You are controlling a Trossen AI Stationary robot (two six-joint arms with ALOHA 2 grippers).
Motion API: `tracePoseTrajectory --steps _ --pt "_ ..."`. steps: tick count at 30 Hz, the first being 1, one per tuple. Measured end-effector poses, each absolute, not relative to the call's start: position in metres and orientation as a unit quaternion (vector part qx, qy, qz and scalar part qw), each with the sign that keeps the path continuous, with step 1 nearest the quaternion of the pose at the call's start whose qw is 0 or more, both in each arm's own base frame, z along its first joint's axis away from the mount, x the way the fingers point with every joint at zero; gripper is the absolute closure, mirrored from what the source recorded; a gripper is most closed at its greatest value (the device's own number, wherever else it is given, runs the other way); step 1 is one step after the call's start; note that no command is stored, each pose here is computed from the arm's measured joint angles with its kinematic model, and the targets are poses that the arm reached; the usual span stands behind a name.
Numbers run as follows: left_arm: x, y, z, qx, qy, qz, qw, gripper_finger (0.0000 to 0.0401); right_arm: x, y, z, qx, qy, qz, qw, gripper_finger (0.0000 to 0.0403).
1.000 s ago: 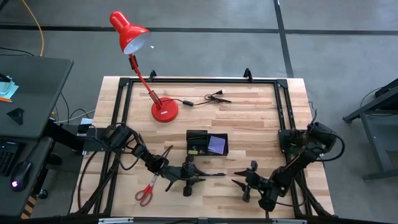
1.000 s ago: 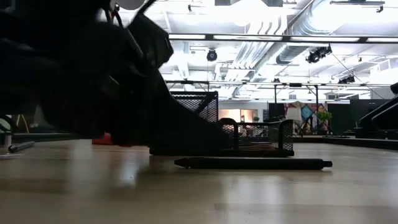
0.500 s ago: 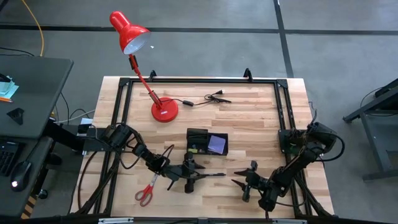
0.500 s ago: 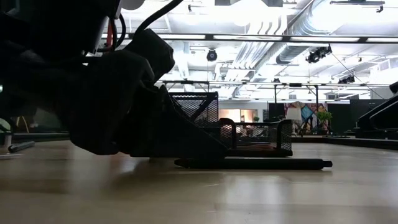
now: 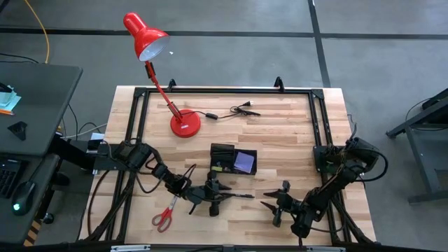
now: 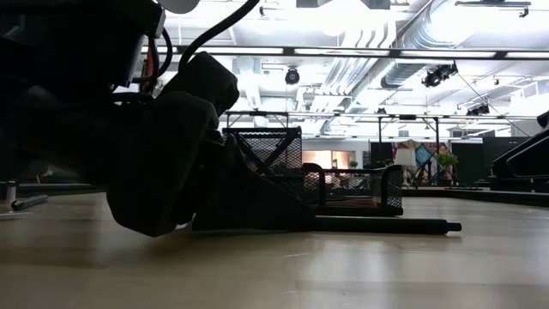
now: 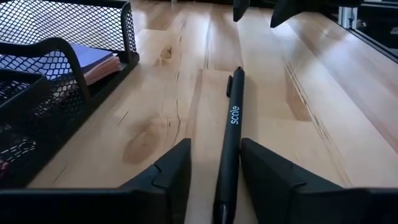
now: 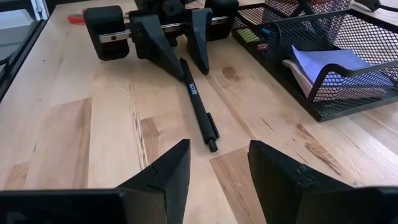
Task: Pick and place office supplies into organizer
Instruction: Put the black pen into the black desk organizer
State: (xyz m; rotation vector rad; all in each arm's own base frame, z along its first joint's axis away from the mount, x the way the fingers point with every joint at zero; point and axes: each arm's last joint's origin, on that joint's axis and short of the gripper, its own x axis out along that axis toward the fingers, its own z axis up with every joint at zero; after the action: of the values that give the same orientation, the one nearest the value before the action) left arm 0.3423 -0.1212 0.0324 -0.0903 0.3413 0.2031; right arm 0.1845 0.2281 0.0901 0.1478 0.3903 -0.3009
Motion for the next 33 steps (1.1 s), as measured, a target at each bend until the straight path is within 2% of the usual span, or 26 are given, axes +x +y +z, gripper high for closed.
tracePoseTrajectory --steps 4,11,14,20,26,29,33 --pt "0.342 -0.122 0.033 -0.044 0.168 0.091 0.981 0.0304 0.185 0.228 0.09 0.073 0.193 -0.149 0.967 0.0249" --pt "0.341 -0.124 0.032 -0.041 0.171 0.078 0.981 0.0383 0.185 0.228 0.09 0.072 0.193 -0.149 0.967 0.0249" --pt "0.341 -0.125 0.032 -0.042 0.17 0.076 0.982 0.0383 0.185 0.228 0.09 0.073 0.192 -0.15 0.967 0.0249" --pt "0.342 -0.125 0.034 -0.044 0.156 0.072 0.984 0.0351 0.185 0.227 0.091 0.072 0.173 -0.166 0.968 0.0249" --pt "0.343 -0.125 0.037 -0.054 0.141 0.07 0.986 0.0385 0.185 0.227 0.091 0.14 0.162 -0.177 0.961 0.0249" --pt "0.343 -0.126 0.038 -0.06 0.134 0.068 0.987 0.0385 0.185 0.228 0.088 0.168 0.184 -0.165 0.954 0.0249" --pt "0.343 -0.126 0.038 -0.064 0.132 0.066 0.987 0.0361 0.186 0.227 0.073 0.199 0.226 -0.162 0.94 0.0248"
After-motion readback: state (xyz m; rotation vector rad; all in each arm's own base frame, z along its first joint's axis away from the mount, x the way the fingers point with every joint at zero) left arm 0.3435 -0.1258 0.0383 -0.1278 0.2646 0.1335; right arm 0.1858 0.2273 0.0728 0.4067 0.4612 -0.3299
